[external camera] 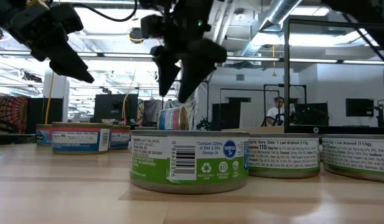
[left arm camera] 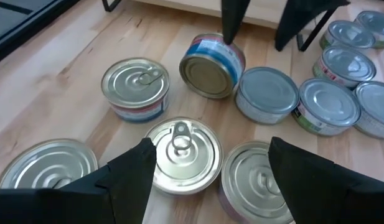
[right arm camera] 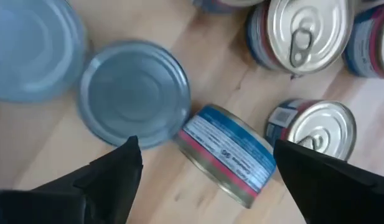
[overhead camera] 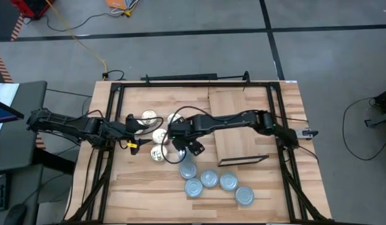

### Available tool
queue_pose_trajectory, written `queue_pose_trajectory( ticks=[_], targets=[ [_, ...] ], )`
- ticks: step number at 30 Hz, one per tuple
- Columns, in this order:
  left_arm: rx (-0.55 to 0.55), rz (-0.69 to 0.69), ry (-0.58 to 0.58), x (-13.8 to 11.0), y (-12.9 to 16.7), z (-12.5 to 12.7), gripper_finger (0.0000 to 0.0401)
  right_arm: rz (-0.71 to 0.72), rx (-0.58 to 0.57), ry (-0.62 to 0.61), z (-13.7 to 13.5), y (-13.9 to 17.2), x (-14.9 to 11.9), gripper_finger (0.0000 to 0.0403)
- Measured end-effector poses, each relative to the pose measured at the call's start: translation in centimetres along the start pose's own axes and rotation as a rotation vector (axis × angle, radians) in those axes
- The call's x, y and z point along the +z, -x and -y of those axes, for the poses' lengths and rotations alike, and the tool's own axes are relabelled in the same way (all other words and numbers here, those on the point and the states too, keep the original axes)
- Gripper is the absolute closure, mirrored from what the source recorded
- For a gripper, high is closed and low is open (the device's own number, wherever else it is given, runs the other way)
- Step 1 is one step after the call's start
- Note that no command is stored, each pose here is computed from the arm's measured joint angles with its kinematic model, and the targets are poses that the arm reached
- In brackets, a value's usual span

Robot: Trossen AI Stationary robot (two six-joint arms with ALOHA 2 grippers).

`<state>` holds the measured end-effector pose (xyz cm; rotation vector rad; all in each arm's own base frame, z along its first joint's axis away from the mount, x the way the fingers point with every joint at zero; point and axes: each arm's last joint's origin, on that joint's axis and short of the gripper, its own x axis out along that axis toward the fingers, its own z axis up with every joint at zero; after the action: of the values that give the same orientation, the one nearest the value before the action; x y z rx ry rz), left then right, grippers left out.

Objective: Stack canned seafood by type on shelf
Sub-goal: Put the blue-pink tuna can on the shelf

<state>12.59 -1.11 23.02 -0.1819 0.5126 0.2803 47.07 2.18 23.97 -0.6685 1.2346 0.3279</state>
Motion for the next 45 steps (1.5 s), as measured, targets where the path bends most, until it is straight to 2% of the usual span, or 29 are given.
queue_pose_trajectory(
  ticks=[8, 14, 27, 32, 40, 45],
  targets=[
    [-0.040, -0.025, -0.018, -0.1, 0.0, 0.1, 0.0101, -0.076, -0.011, 0.120, 0.3, -2.2, 0.6, 0.0003],
    [-0.065, -0.038, -0.037, -0.2, 0.0, 0.1, 0.0101, -0.094, -0.001, 0.148, 0.6, -2.4, 0.1, 0.0003],
    [-0.090, -0.055, -0.041, -0.3, 0.0, 0.2, 0.0101, -0.051, 0.028, 0.186, 2.4, -2.7, -1.1, 0.0003],
    [-0.118, -0.065, -0.039, -0.4, 0.0, 0.3, 0.0101, -0.046, 0.045, 0.265, 2.1, -3.5, -1.3, 0.0005],
    [-0.134, -0.071, -0.041, -0.4, 0.0, 0.3, 0.0101, -0.072, 0.079, 0.305, 2.3, -4.6, -1.8, 0.0038],
    [-0.138, -0.072, -0.042, -0.4, 0.0, 0.3, 0.0101, -0.108, 0.119, 0.297, 2.4, -5.9, -2.4, 0.0080]
  ],
)
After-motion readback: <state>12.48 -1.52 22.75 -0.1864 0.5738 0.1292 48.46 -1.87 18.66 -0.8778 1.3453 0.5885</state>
